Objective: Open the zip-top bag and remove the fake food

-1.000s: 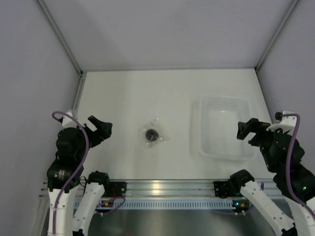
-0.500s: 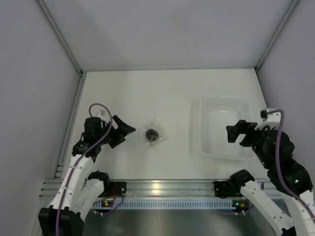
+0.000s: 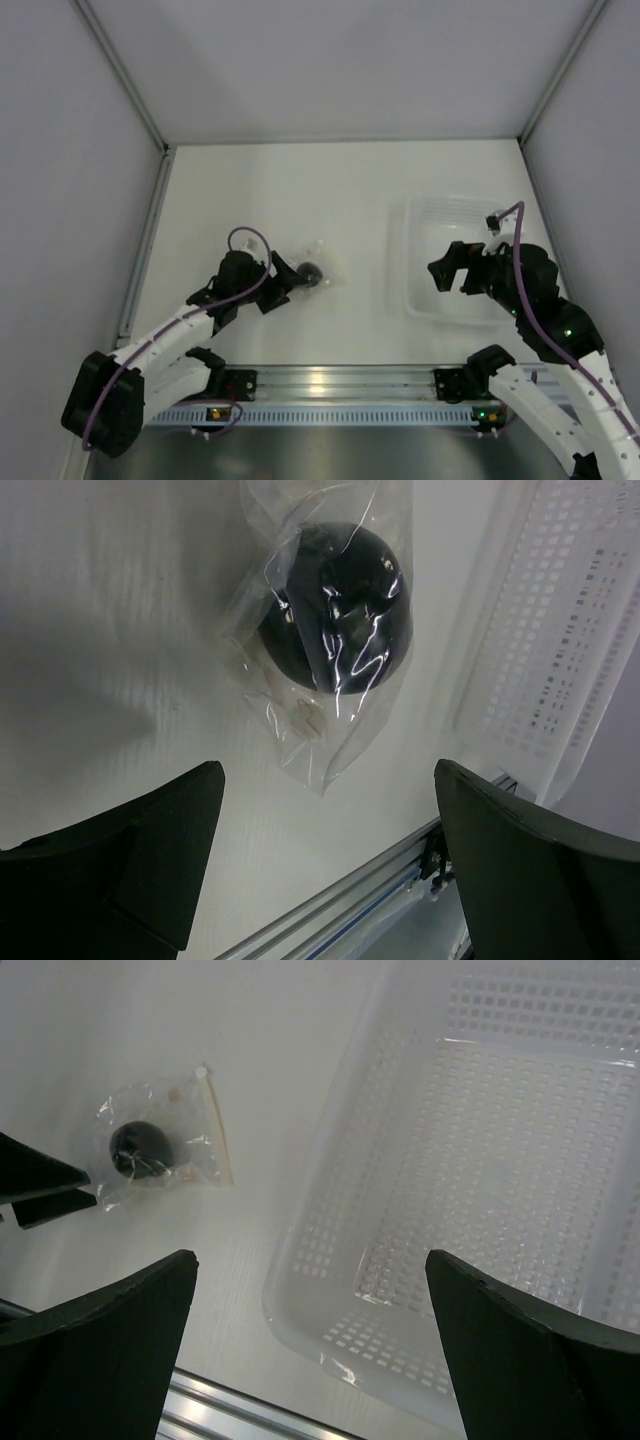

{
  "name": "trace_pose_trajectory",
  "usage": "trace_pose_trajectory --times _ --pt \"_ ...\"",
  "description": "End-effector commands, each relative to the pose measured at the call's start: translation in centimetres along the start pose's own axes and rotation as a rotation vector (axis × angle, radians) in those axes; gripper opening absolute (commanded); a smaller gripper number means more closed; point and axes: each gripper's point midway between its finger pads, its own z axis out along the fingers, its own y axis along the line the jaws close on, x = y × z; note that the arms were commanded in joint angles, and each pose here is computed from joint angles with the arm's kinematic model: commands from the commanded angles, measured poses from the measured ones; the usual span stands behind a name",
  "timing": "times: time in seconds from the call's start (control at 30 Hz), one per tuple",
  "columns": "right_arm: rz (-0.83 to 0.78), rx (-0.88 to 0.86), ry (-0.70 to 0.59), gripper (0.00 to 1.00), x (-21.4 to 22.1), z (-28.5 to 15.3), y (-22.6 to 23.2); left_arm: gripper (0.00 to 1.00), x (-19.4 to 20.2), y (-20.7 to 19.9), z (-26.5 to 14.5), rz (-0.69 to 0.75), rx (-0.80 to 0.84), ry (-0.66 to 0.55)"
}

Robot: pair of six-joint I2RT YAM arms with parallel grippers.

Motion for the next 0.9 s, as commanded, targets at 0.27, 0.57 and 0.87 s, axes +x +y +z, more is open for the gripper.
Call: trace_pose_trajectory --times 0.27,0.57,0.87 --pt "-0.011 -0.077 -0.077 0.99 -1.7 -0.7 1.5 0.84 -0.6 -1.1 4.0 0.040 0.018 -0.114" --pt "-0.031 -0.112 -0.066 0.99 -1.5 -1.3 2.0 0.32 0.3 -2.1 5.7 0.059 0.091 -0.104" --pt "-0.008 -0.159 -0.072 0.99 -1.4 -1.0 2.9 0.00 0.2 -3.3 5.3 0.096 0.150 -0.113"
